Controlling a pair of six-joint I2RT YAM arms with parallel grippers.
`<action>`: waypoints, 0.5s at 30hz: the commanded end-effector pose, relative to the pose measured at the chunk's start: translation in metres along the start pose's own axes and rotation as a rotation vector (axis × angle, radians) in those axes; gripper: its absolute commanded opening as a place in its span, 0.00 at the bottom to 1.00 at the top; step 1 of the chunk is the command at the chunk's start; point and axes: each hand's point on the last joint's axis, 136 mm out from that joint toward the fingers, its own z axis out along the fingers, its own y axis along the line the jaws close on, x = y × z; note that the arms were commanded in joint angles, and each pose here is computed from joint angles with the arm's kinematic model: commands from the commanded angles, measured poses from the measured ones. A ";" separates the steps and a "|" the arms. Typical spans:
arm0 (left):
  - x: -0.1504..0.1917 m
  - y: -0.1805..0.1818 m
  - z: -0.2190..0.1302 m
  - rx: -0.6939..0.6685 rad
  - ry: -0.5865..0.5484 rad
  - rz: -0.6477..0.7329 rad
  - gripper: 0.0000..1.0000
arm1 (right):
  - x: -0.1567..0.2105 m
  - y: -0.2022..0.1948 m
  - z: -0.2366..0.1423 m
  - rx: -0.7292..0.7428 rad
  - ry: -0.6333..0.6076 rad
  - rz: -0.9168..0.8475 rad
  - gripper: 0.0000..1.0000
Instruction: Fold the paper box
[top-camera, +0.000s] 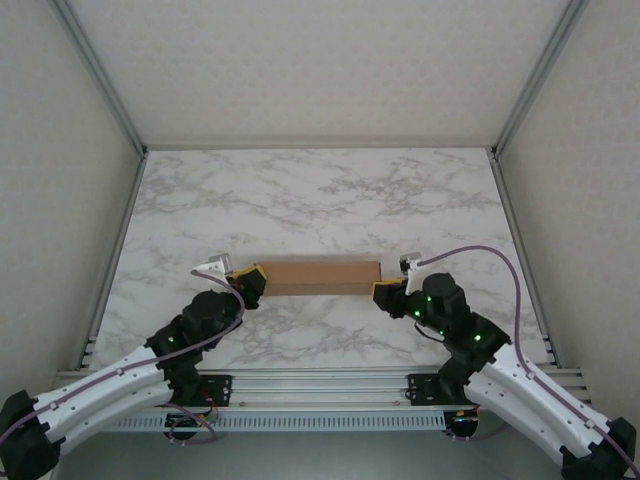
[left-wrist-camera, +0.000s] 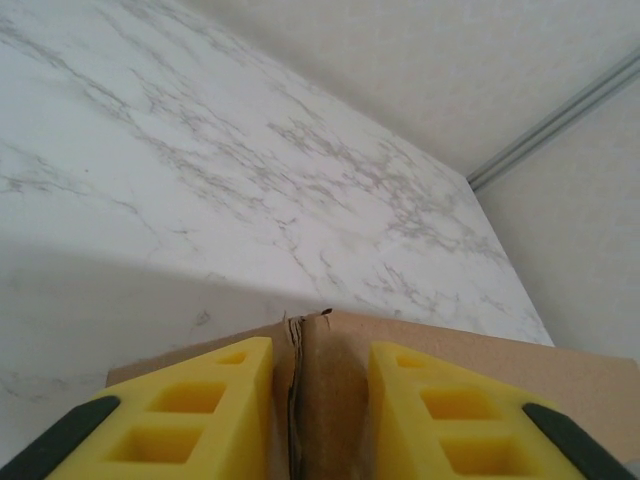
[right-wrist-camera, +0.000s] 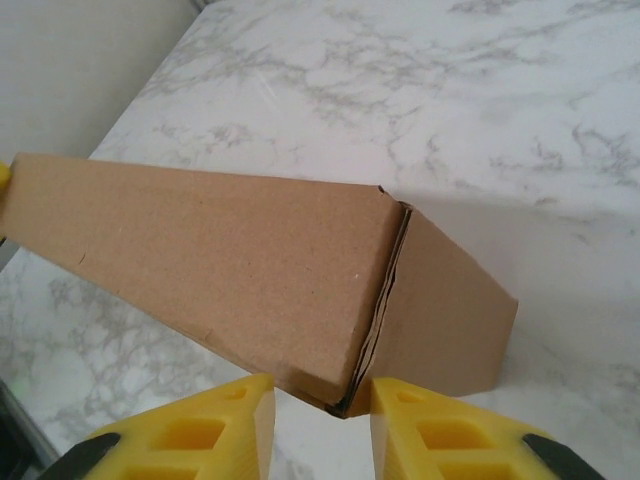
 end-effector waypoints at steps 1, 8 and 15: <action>0.040 0.005 -0.004 -0.012 0.170 0.004 0.30 | 0.016 -0.002 -0.006 0.023 0.073 0.019 0.31; 0.061 0.008 -0.014 -0.056 0.259 -0.024 0.30 | 0.005 0.001 -0.018 0.049 0.074 0.015 0.33; 0.076 0.011 -0.019 -0.054 0.320 -0.034 0.52 | -0.003 0.008 -0.027 0.050 0.096 0.019 0.44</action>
